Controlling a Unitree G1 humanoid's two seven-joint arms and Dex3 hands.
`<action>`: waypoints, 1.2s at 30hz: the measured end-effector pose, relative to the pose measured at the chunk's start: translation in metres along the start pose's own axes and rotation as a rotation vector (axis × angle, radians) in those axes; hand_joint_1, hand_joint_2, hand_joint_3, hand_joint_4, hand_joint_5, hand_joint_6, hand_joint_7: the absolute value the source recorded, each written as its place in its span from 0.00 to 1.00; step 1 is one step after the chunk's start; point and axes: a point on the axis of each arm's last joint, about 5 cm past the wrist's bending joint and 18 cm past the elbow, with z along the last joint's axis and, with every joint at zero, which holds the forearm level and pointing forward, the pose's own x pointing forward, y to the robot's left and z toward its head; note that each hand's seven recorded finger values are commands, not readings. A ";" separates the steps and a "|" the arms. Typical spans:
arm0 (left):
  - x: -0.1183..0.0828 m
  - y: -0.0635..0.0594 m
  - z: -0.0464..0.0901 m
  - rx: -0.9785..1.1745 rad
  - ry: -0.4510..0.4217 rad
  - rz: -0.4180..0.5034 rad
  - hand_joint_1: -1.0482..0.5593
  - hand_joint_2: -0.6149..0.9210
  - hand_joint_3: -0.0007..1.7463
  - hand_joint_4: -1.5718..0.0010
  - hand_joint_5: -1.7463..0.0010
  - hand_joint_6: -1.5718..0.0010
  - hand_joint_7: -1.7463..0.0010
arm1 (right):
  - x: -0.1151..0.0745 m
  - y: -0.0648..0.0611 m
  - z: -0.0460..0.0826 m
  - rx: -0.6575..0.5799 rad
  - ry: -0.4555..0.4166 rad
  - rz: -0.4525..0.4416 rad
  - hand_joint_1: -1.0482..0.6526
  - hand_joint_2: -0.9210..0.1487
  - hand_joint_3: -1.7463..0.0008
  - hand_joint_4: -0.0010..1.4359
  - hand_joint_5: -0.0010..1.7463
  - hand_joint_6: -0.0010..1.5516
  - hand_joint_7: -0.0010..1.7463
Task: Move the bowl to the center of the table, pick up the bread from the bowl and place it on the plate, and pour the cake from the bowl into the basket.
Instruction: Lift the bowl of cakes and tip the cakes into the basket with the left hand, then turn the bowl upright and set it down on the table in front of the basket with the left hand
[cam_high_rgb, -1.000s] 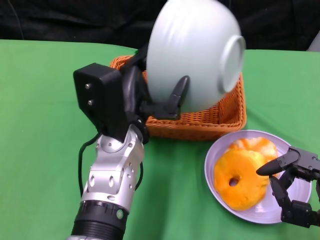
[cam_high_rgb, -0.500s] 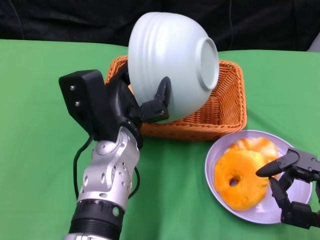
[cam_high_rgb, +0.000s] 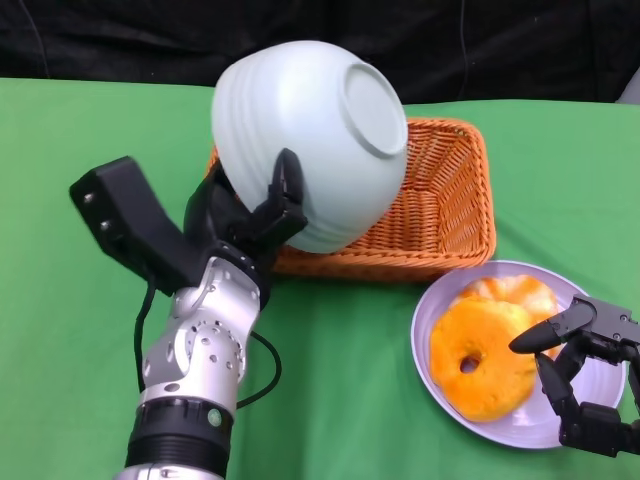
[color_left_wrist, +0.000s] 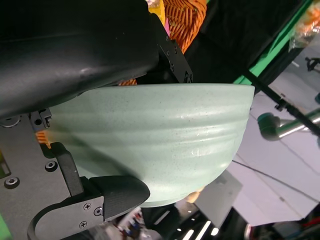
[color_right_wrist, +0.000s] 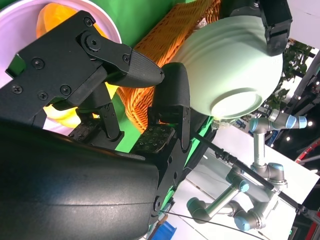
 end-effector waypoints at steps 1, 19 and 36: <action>0.000 0.001 0.000 -0.023 0.003 0.000 0.53 0.61 0.94 0.32 0.00 0.46 0.00 | 0.000 0.000 0.000 0.001 0.000 0.000 0.51 0.45 0.34 0.63 0.82 0.56 0.62; 0.000 0.002 0.000 -0.240 0.077 -0.016 0.48 0.64 0.93 0.31 0.00 0.50 0.00 | -0.001 0.001 -0.003 -0.008 0.014 0.009 0.51 0.47 0.32 0.63 0.84 0.56 0.62; 0.003 -0.014 0.006 -0.168 0.008 -0.273 0.50 0.62 0.97 0.30 0.00 0.44 0.00 | -0.001 0.001 -0.003 -0.005 0.015 0.008 0.51 0.47 0.32 0.63 0.83 0.56 0.62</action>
